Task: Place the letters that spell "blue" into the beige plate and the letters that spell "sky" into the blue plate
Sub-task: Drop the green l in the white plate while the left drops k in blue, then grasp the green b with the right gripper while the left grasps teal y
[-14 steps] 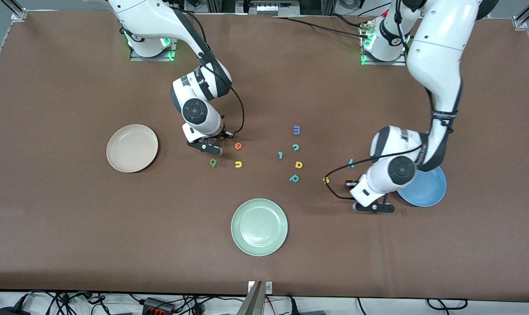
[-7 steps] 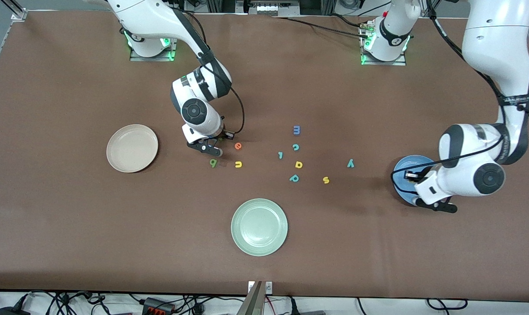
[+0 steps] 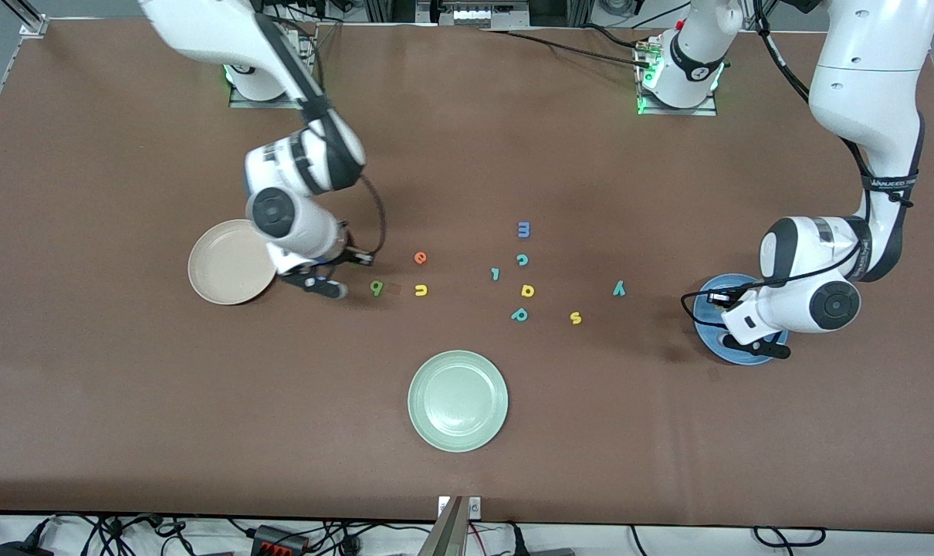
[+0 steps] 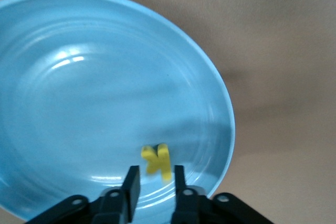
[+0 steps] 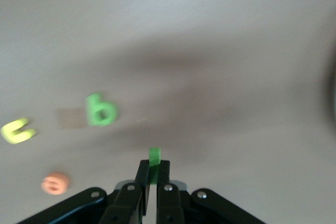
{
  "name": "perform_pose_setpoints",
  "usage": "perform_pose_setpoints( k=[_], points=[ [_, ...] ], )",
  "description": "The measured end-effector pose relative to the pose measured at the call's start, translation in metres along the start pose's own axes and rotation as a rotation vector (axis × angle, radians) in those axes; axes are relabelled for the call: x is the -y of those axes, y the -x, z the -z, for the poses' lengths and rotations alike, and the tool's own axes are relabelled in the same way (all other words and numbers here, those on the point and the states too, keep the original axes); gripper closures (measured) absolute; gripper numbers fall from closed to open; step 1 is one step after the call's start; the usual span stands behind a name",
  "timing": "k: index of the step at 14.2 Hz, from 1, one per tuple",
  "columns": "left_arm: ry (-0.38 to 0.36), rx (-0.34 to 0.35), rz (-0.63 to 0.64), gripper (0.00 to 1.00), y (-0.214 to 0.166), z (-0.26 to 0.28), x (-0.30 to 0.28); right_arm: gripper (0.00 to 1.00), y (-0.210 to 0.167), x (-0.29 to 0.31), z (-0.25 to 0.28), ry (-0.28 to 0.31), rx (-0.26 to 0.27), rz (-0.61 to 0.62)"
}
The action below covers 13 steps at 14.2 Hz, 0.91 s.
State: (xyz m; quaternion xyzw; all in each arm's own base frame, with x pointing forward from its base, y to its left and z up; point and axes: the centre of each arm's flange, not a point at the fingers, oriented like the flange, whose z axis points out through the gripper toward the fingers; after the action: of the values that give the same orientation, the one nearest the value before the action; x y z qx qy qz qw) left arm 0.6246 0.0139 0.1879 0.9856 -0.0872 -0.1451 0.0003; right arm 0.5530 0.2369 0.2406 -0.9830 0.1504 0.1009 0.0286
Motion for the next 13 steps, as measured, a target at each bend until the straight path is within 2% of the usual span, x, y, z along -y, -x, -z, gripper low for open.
perform_pose_setpoints(
  k=[4,6,7,9,10,13],
  points=[
    [0.004,0.007,-0.016,0.26,0.003,0.019,-0.011,0.92,-0.060,-0.118,0.024,-0.016,0.087,0.049],
    [0.010,0.006,-0.048,0.06,0.004,0.039,-0.036,0.92,-0.072,-0.166,0.017,-0.028,0.121,0.071],
    [0.013,-0.001,-0.056,0.00,0.004,0.047,-0.053,0.92,-0.075,-0.185,0.010,-0.033,0.137,0.080],
    [0.022,-0.009,-0.068,0.00,0.002,0.053,-0.088,0.91,-0.079,-0.217,-0.005,-0.046,0.153,0.106],
    [0.025,-0.014,-0.086,0.00,0.002,0.052,-0.106,0.88,-0.082,-0.232,-0.012,-0.052,0.159,0.113],
    [0.017,-0.066,-0.137,0.00,0.000,0.040,-0.153,0.56,-0.091,-0.245,-0.016,-0.062,0.147,0.125]
  ],
)
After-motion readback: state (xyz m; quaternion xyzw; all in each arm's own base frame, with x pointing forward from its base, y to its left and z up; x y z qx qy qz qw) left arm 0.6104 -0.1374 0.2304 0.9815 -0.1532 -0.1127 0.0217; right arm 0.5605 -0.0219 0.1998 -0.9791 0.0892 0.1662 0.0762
